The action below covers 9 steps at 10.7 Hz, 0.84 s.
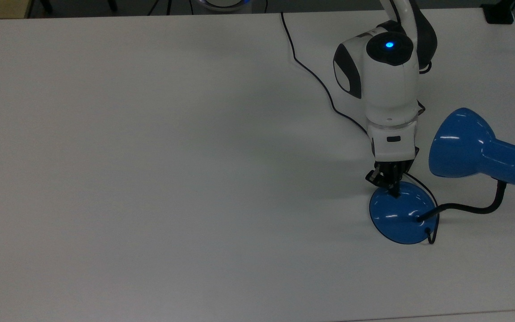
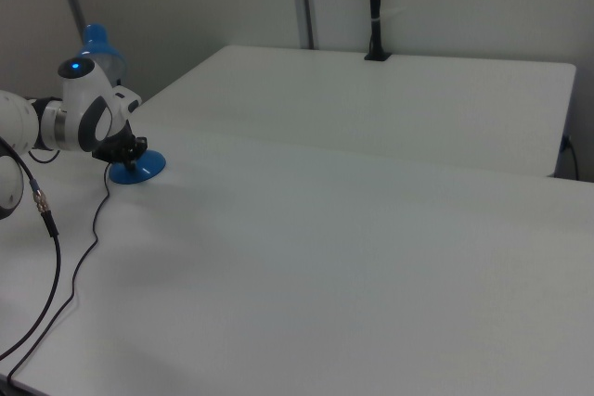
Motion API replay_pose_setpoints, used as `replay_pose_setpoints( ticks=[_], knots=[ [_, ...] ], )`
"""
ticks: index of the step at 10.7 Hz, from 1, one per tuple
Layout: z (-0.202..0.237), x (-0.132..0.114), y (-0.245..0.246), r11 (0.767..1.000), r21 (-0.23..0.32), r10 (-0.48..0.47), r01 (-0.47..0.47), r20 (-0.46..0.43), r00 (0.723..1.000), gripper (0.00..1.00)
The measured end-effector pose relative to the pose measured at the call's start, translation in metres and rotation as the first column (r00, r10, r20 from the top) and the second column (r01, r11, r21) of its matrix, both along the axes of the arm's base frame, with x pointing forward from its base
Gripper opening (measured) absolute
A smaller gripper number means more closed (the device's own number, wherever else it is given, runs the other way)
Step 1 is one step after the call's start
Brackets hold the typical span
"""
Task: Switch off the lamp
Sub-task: 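Press down on the black switch with the gripper fingertips, then lift the gripper up and away from the lamp base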
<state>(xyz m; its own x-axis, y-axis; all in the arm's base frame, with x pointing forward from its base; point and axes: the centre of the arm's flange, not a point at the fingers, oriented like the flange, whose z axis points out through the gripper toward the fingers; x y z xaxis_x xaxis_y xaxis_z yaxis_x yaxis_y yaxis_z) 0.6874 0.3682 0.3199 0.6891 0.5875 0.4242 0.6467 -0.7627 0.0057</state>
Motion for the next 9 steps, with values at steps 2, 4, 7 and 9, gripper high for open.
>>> replay_pose_setpoints(
  ticks=[2, 4, 7, 9],
  knots=[
    [-0.001, 0.000, 0.000, 1.000, -0.001, 0.000, 0.000, -0.001, 1.000, 0.01],
    [0.003, 0.000, -0.002, 1.000, -0.001, -0.002, 0.002, 0.001, 1.000, 0.01],
    [0.062, -0.007, -0.048, 0.994, -0.011, -0.106, 0.106, -0.099, 0.989, 0.01],
    [0.128, -0.021, -0.112, 0.974, -0.057, -0.228, 0.221, -0.244, 0.943, 0.03]
  ],
)
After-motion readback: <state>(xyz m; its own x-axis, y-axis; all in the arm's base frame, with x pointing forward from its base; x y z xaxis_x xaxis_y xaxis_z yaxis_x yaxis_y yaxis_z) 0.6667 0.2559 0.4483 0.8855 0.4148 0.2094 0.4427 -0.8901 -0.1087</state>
